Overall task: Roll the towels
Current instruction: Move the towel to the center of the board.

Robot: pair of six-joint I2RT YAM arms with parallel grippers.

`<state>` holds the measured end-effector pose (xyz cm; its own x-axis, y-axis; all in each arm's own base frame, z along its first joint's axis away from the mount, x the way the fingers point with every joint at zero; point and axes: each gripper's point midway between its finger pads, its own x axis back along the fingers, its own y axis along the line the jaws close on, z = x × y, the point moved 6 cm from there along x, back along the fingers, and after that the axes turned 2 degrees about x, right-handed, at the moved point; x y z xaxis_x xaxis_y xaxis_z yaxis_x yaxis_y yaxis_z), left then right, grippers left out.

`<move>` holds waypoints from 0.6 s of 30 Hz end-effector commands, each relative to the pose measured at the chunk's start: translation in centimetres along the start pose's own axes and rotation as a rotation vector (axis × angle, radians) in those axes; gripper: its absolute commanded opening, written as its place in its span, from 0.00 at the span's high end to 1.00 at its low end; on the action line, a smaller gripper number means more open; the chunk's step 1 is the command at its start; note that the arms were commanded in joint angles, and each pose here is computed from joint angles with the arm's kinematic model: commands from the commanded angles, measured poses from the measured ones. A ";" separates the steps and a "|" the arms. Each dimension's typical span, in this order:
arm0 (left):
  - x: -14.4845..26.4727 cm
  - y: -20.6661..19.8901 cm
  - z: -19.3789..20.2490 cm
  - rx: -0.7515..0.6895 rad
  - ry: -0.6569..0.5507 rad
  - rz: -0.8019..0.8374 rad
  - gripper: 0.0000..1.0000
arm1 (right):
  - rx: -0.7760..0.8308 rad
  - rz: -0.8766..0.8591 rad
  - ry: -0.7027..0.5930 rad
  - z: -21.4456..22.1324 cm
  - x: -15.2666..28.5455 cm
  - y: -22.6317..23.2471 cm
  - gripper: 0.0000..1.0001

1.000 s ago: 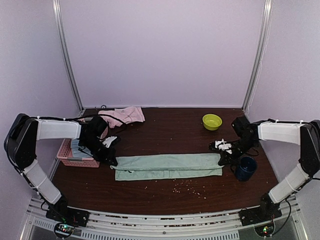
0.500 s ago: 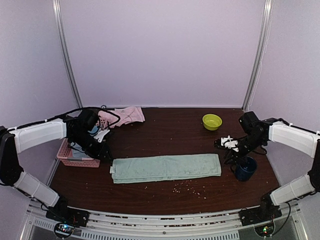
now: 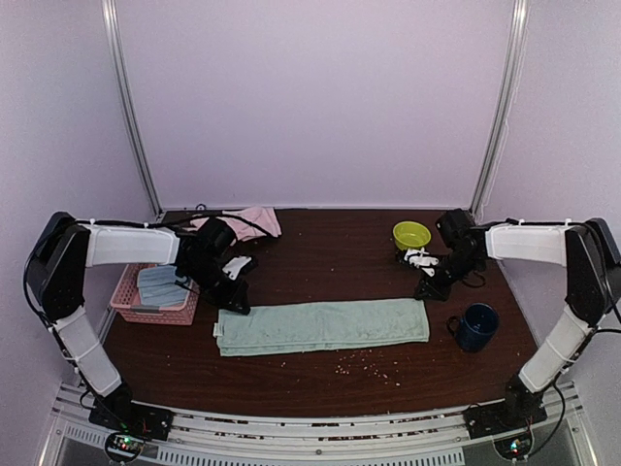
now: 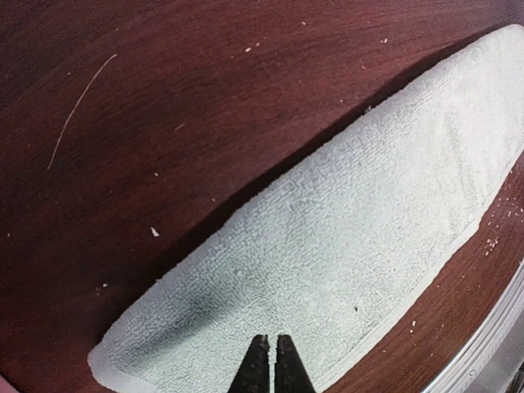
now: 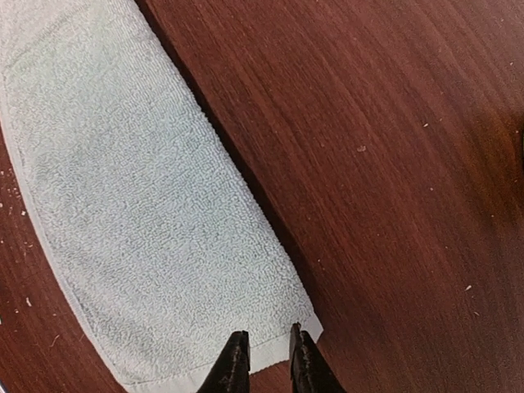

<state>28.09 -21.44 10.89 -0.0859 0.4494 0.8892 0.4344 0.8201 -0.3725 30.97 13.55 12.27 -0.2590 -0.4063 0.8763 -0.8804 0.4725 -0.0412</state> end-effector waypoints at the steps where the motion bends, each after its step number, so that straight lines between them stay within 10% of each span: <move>1: -1.2 0.5 -0.2 0.019 -0.021 -0.037 0.94 | -0.040 0.066 0.052 -0.1 -1.5 -1.1 0.80; 18: -3.2 2.5 4.7 0.075 0.107 -0.120 0.84 | -0.128 0.208 0.168 -0.1 -4.8 -5.2 0.80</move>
<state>26.20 -20.00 7.17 -0.0516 0.3716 0.9270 0.3745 0.8676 -0.3270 34.78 13.17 8.05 -0.2881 -0.2107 0.9341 -0.7976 0.5926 -0.1124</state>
